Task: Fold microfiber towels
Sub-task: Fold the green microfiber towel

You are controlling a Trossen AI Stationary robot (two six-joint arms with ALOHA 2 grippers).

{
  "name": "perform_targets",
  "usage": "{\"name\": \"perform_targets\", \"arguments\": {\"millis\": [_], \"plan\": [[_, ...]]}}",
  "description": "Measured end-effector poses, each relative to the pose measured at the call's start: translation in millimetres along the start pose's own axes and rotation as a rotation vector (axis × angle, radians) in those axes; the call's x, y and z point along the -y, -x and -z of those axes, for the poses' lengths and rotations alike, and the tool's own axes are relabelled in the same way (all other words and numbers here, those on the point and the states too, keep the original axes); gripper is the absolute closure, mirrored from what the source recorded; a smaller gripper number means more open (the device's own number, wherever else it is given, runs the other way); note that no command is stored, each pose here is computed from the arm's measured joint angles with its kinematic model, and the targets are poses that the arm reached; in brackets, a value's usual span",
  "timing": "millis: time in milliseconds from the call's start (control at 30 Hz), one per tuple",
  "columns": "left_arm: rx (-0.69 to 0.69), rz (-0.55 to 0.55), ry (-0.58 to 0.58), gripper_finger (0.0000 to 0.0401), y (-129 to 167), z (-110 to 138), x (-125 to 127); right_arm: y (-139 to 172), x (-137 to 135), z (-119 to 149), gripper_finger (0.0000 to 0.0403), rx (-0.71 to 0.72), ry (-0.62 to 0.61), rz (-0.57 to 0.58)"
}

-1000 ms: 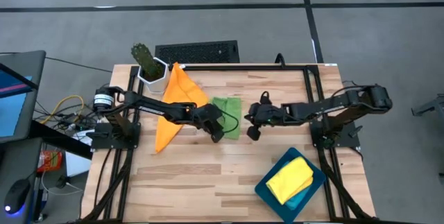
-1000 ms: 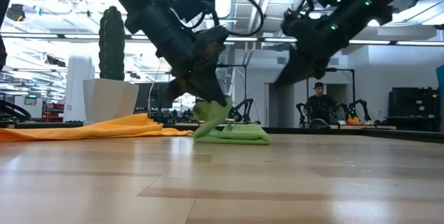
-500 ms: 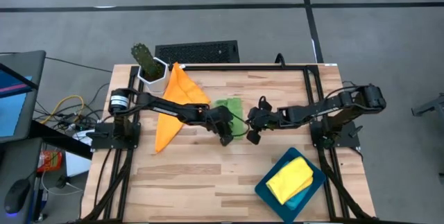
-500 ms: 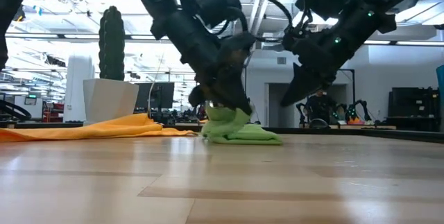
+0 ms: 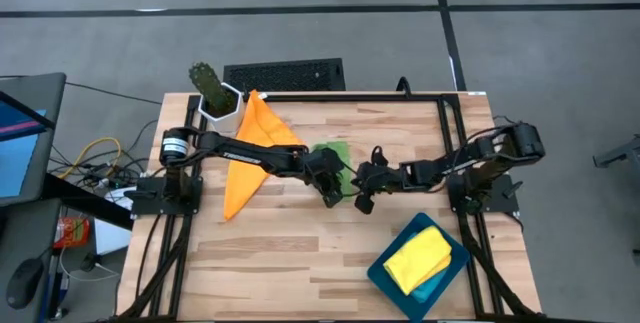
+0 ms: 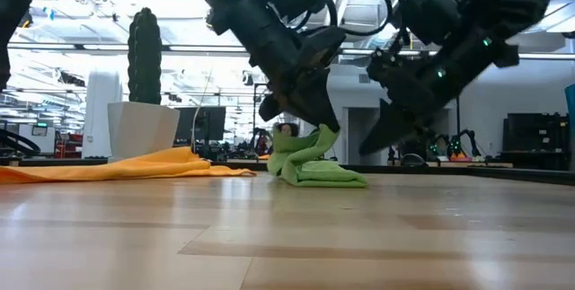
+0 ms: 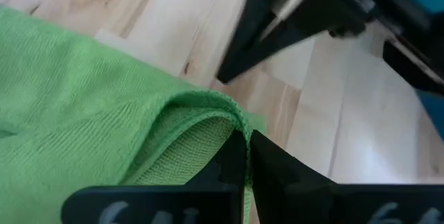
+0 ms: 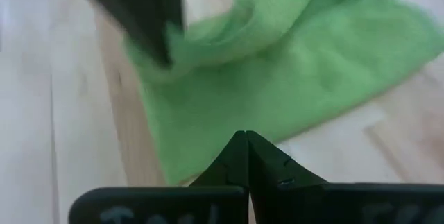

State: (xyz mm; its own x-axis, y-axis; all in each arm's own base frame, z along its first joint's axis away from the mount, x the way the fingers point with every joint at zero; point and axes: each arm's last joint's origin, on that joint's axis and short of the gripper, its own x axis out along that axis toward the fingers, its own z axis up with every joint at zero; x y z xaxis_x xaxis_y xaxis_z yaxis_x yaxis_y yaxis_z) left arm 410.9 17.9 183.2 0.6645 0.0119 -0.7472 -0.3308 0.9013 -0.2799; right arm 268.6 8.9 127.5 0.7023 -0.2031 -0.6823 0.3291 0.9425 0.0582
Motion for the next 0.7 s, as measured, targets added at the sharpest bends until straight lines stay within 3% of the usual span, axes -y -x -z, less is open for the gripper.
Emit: {"name": "perform_targets", "arguments": {"millis": [200,533,700], "plan": [[-0.001,-0.017,-0.014,0.0401,-1.9,1.0,-1.0,-13.5,-2.9,8.4,0.0382,0.007,0.023,-0.037],[-0.069,-0.014,-0.009,0.04,-30.4,15.4,-6.9,-28.4,-5.5,17.7,0.0377,-0.018,0.006,-0.067],[-0.065,0.04,-0.007,0.0396,-32.9,14.7,-4.8,-28.8,-5.5,17.7,0.0379,-0.017,0.006,-0.067]]}}
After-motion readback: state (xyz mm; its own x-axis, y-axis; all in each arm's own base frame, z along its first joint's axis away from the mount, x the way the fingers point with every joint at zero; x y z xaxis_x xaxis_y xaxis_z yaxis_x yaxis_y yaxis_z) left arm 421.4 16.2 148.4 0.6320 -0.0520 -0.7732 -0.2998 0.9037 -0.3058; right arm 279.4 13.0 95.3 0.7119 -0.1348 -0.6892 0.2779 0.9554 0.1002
